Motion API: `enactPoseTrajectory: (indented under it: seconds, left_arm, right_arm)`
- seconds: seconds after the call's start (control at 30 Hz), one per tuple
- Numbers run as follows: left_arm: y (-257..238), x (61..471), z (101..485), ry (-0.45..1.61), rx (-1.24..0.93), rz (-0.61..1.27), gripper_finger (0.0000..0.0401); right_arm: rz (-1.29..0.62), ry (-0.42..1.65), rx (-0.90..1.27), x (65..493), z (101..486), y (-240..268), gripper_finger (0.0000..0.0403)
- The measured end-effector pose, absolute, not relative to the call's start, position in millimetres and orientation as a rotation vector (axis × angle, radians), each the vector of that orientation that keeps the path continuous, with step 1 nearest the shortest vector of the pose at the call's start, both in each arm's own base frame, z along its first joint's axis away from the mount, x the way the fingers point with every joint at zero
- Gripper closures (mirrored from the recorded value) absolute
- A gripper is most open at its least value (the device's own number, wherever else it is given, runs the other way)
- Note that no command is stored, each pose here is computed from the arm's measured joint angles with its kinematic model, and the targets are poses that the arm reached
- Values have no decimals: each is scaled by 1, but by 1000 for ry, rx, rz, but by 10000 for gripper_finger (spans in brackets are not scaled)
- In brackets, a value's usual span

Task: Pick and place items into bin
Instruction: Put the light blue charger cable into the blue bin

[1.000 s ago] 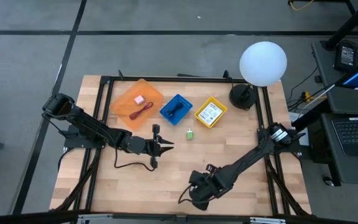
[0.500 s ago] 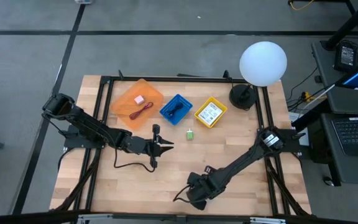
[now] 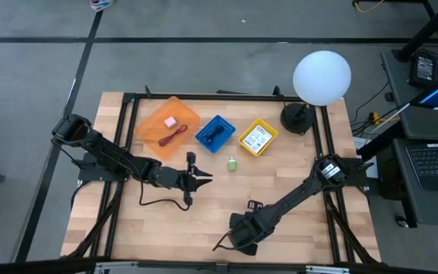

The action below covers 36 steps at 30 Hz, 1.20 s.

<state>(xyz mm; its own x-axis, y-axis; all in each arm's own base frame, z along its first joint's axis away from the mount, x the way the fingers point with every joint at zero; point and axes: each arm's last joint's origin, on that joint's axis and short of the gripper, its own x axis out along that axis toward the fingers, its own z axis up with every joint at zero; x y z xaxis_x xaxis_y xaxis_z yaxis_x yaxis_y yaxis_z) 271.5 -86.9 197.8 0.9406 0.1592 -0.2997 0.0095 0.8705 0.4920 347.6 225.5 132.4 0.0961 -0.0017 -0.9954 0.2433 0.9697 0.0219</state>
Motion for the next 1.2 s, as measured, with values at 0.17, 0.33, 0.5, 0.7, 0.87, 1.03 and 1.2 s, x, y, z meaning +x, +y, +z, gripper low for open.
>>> enactPoseTrajectory:
  seconds: [0.17,0.33,0.5,0.7,0.87,1.03,1.2]
  left_arm:
    - [-87,272,198,341,511,80,334]
    - [-87,272,198,341,511,80,336]
    - [-87,272,198,341,495,82,338]
    - [-87,271,197,346,493,74,338]
    - [-89,271,196,345,453,27,335]
    - [-89,271,196,344,442,7,339]
    - [-90,271,196,343,417,7,339]
  right_arm:
    - [-199,1452,155,348,132,223,333]
    - [-192,1445,95,349,133,218,383]
    - [-157,1415,58,349,140,217,383]
    - [-202,1294,-40,345,170,208,383]
    - [-250,1191,-80,329,186,197,383]
    - [-234,1012,-19,311,190,182,383]
    - [-224,809,-6,289,195,166,383]
